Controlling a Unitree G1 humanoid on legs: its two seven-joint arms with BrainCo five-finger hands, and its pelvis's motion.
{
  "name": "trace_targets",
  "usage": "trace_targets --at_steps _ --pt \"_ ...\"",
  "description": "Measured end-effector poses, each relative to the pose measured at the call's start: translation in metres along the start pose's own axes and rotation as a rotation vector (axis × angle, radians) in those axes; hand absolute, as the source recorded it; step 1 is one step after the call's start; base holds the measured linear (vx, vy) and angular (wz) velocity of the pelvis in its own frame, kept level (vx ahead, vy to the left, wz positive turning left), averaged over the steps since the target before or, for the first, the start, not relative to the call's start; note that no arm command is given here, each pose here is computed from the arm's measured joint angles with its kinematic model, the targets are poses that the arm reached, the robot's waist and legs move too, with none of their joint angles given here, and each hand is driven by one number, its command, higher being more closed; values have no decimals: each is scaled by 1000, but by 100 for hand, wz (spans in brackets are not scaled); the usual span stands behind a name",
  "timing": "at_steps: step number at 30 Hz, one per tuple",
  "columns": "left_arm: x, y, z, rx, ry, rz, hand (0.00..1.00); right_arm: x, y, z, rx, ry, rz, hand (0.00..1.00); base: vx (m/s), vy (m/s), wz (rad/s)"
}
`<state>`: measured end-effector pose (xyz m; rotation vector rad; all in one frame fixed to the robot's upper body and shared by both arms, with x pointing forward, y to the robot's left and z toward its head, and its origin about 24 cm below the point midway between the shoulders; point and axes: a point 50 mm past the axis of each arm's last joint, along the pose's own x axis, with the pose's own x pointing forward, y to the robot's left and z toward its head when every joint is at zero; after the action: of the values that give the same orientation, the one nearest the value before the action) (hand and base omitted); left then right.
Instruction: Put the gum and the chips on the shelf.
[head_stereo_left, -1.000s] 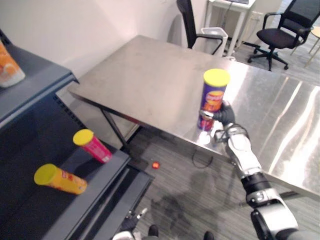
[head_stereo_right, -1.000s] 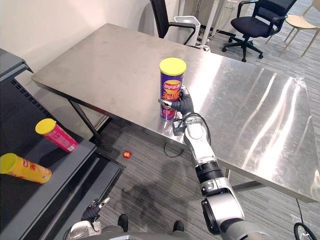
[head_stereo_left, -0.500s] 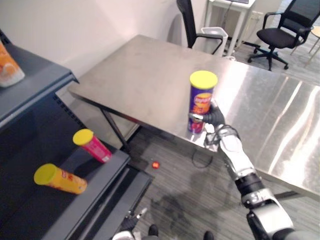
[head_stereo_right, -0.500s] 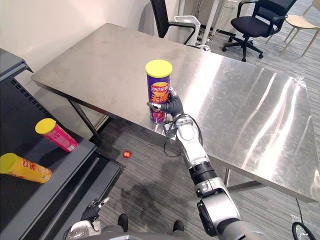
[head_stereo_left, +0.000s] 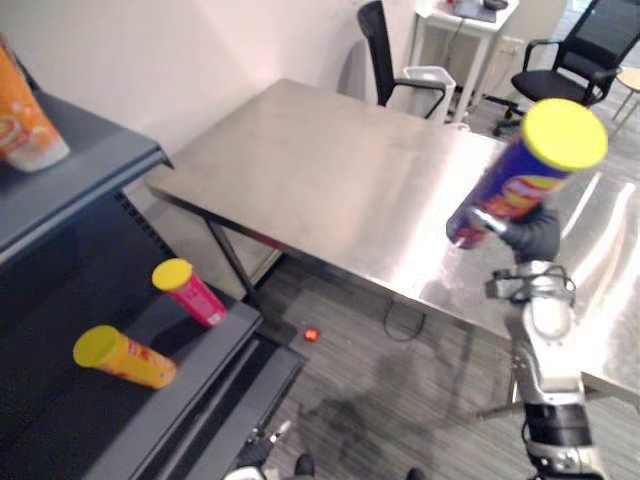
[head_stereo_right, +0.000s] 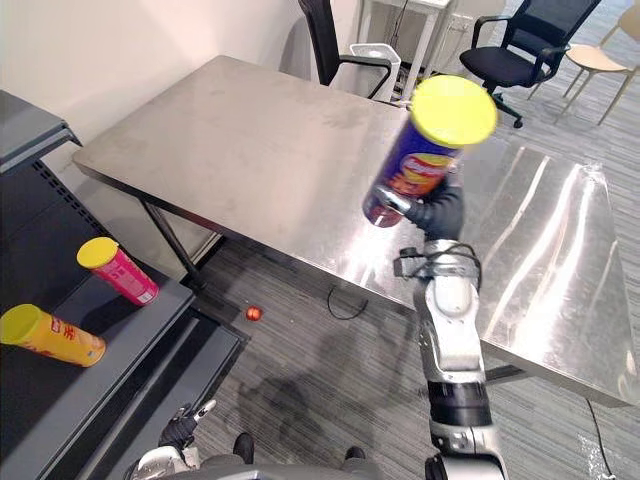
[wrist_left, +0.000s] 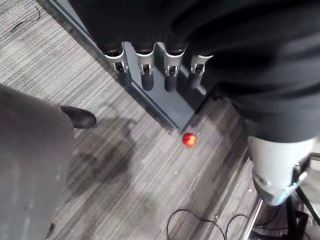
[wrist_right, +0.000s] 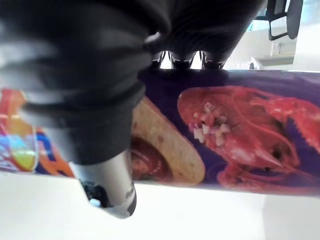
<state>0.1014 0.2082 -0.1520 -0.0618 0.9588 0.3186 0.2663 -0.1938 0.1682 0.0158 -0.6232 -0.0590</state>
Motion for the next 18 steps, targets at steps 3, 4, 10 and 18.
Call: trace_targets --at_steps 3,4,10,18 --pt "0 2 -1 -16 2 11 0 -8 -4 8 -11 -30 -5 100 -56 3 -5" --pt "0 3 -1 -24 2 16 0 -12 -7 8 -18 -29 -14 100 -77 -27 -5" --pt "-4 7 -11 -30 32 27 0 -40 -29 -4 -63 75 -78 100 -20 -40 -3" --pt "-4 10 -11 -65 32 -6 0 -48 -10 -18 91 129 -57 100 -35 -45 18"
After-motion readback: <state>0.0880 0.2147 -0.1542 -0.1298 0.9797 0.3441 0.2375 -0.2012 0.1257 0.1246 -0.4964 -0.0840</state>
